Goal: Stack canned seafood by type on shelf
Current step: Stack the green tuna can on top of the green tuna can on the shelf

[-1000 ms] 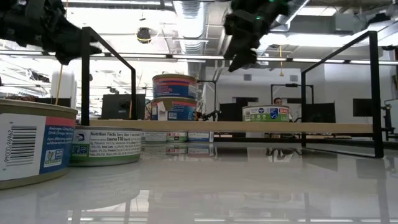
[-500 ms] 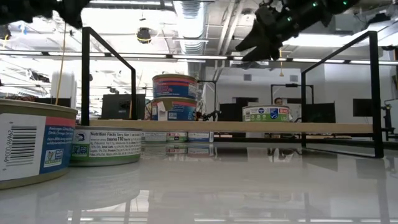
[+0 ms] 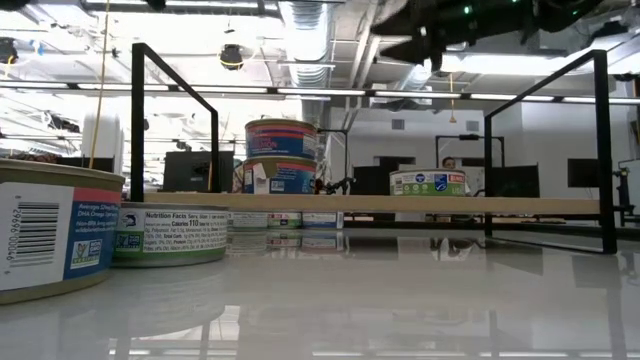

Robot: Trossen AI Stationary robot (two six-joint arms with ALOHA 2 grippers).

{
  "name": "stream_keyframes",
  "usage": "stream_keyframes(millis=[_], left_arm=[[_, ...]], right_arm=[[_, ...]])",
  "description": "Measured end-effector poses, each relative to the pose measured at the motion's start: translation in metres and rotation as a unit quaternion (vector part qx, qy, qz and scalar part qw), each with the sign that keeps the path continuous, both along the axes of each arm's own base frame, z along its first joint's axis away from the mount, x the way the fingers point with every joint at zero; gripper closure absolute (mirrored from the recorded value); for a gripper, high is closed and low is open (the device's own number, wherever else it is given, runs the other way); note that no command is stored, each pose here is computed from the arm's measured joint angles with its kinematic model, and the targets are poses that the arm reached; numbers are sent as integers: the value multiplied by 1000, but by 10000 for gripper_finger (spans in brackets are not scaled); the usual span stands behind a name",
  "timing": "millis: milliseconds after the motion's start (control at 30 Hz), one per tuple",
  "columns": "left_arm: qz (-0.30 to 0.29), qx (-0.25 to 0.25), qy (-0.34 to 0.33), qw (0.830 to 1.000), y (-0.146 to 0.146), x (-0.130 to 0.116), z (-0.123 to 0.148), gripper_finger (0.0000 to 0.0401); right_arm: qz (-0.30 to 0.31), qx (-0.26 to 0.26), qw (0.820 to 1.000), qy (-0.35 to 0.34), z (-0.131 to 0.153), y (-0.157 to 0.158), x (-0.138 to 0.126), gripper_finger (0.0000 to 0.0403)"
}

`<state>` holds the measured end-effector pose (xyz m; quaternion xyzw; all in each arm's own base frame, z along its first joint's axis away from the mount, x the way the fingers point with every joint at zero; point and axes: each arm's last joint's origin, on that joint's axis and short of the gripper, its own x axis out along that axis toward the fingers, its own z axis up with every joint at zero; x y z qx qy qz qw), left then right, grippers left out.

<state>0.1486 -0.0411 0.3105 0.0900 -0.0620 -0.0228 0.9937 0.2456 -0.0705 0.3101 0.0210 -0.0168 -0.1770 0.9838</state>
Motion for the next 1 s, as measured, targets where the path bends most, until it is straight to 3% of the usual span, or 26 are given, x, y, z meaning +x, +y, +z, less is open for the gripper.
stream_keyframes(millis=[200, 400, 533, 767, 1000], left_arm=[[10, 42, 89, 995, -45, 21, 26, 173], [72, 98, 167, 978, -100, 23, 23, 173], [70, 85, 192, 975, -128, 15, 17, 173], [0, 24, 254, 967, -164, 12, -5, 173], [-49, -63, 342, 936, -185, 15, -32, 173]], right_arm=[[46, 2, 999, 11, -5, 22, 10, 74], [86, -1, 996, 15, -5, 43, 12, 74], [98, -7, 995, 15, -5, 49, 13, 74], [105, -1, 994, 17, -6, 52, 14, 74], [117, -1, 993, 17, -6, 58, 14, 74]])
